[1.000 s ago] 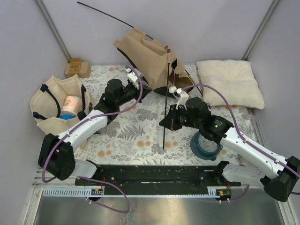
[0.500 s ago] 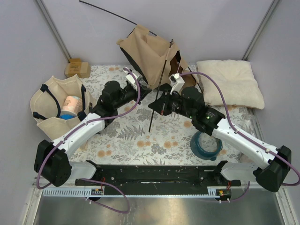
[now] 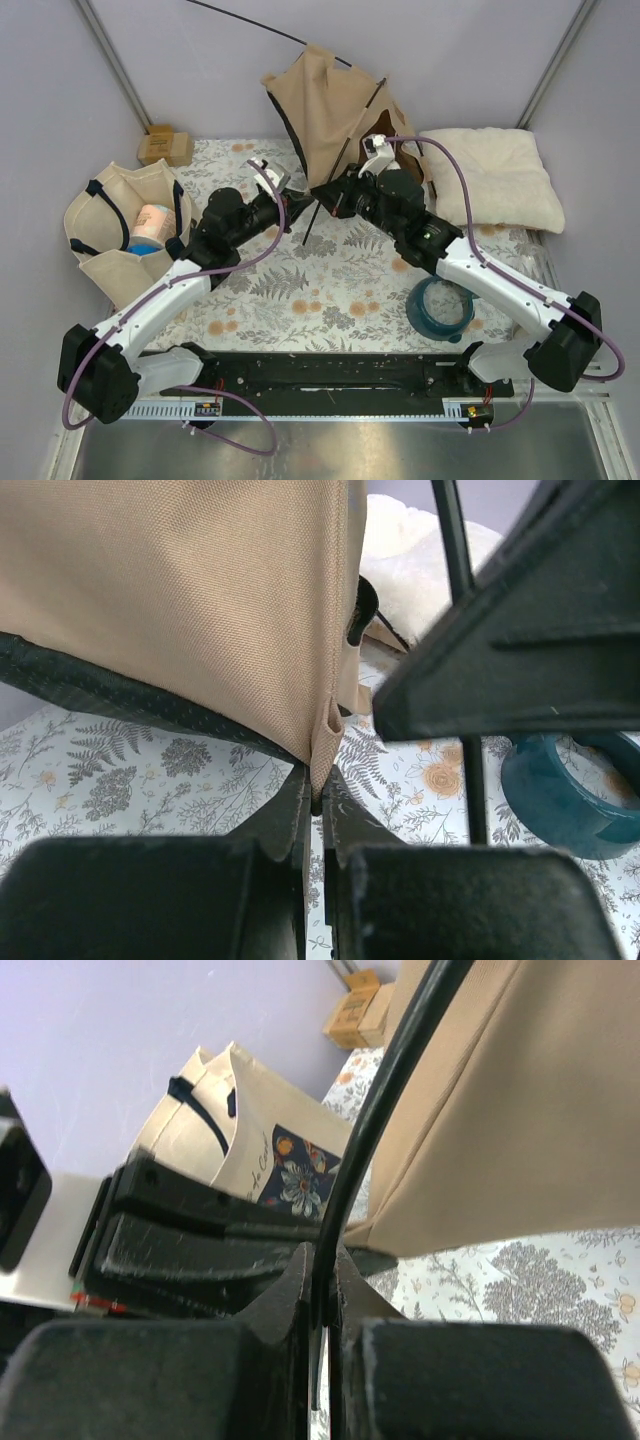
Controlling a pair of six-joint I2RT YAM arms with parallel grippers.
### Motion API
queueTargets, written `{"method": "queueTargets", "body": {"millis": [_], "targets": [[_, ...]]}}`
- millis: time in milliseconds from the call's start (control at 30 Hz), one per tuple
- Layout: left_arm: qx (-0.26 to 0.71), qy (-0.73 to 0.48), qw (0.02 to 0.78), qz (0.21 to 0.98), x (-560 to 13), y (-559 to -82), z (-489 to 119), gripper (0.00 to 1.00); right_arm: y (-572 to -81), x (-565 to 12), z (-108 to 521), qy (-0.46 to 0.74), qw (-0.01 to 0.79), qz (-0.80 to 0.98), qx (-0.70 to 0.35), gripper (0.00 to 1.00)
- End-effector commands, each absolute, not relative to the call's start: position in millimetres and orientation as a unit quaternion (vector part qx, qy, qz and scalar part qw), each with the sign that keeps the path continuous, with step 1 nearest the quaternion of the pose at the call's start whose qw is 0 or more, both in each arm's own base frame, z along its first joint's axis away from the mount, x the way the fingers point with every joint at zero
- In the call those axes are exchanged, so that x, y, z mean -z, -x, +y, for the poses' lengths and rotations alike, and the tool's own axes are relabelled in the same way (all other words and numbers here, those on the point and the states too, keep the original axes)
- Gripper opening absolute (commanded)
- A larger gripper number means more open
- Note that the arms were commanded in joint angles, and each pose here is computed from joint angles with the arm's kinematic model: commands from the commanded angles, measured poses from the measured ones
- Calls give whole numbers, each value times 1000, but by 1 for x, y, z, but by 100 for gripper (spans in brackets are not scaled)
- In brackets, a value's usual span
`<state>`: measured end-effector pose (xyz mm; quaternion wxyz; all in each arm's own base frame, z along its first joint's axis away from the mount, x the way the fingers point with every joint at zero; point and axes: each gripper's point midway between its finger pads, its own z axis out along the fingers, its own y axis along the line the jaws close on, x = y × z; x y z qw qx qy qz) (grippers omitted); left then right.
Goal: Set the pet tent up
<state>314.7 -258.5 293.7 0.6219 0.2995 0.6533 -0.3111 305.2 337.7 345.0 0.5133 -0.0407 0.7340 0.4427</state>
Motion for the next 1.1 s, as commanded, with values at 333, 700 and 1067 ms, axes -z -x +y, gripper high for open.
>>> {"method": "queueTargets", "body": {"millis": [333, 700, 1067], "targets": [[292, -322, 552, 712, -211, -269, -234, 0, -381, -500, 254, -105, 720, 552, -407, 0], [331, -242, 510, 756, -221, -279, -243, 0, -391, -505, 270, -113, 699, 552, -441, 0], [384, -59, 499, 775, -272, -311, -250, 0, -396, -457, 292, -104, 655, 593, -456, 0]]}}
